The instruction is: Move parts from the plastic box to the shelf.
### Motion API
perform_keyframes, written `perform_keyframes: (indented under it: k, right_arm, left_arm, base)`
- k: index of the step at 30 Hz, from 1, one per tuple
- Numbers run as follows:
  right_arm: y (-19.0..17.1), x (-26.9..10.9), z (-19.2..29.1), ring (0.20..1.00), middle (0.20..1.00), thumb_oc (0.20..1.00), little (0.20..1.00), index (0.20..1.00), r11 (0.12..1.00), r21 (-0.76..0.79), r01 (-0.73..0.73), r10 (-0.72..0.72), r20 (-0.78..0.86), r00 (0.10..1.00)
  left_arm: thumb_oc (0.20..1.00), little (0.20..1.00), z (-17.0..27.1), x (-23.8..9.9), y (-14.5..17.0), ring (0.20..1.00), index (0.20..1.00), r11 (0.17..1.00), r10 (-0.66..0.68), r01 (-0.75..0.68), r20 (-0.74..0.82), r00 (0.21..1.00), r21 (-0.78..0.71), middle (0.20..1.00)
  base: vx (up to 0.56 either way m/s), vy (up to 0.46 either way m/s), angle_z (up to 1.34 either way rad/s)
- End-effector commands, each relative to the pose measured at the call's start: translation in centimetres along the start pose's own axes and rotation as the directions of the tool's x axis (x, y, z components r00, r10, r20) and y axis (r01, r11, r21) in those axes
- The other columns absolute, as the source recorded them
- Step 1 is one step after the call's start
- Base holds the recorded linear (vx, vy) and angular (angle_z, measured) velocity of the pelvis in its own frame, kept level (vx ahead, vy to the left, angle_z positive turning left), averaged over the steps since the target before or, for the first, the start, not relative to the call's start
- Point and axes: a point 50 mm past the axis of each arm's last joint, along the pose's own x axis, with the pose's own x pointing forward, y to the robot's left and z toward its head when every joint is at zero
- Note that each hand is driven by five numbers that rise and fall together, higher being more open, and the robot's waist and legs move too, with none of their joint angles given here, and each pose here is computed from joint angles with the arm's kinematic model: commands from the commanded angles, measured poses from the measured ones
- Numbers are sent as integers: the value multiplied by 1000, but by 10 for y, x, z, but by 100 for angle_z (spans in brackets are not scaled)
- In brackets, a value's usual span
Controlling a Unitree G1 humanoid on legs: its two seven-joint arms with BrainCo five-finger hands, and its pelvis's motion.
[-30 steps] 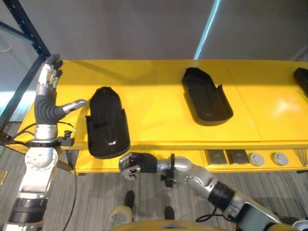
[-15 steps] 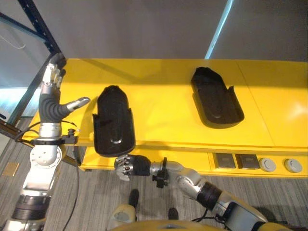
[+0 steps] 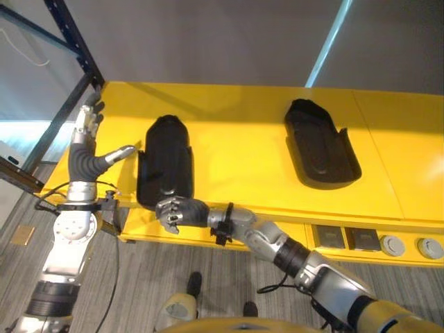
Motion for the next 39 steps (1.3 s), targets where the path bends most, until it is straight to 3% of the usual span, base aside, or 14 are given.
perform_keyframes:
  k: [1,12,19,32,39]
  right_arm:
    - [7,21,29,200,200,200,200,200,999,-33,-29,34,161,986]
    - [6,28,47,200,200,200,200,200,997,-82,12,7,235,972]
    - [-1,30,57,200,200,200,200,200,987,-106,122,-85,300,950]
    - [-21,17,115,200,200,200,200,200,921,-103,376,-266,539,799]
    - [-23,13,137,200,200,200,200,200,914,-35,404,-297,621,726]
  left_arm:
    - [1000,1000,2,5,1,1000,1000,1000,13,-12,33,999,-24,1000]
    - [1000,1000,1,3,5,1000,1000,999,43,-42,27,999,-31,1000]
    - [1000,1000,7,8,5,1000,1000,996,79,-77,69,994,-44,1000]
    - [1000,1000,8,6,18,1000,1000,987,159,-156,64,985,-42,1000]
    - [1000,1000,7,7,19,1000,1000,985,167,-165,53,984,-48,1000]
  base:
    - [18,4,16]
    - [-2,6,8]
    - [-17,2,4]
    - [1,12,5]
    - [-4,29,-1]
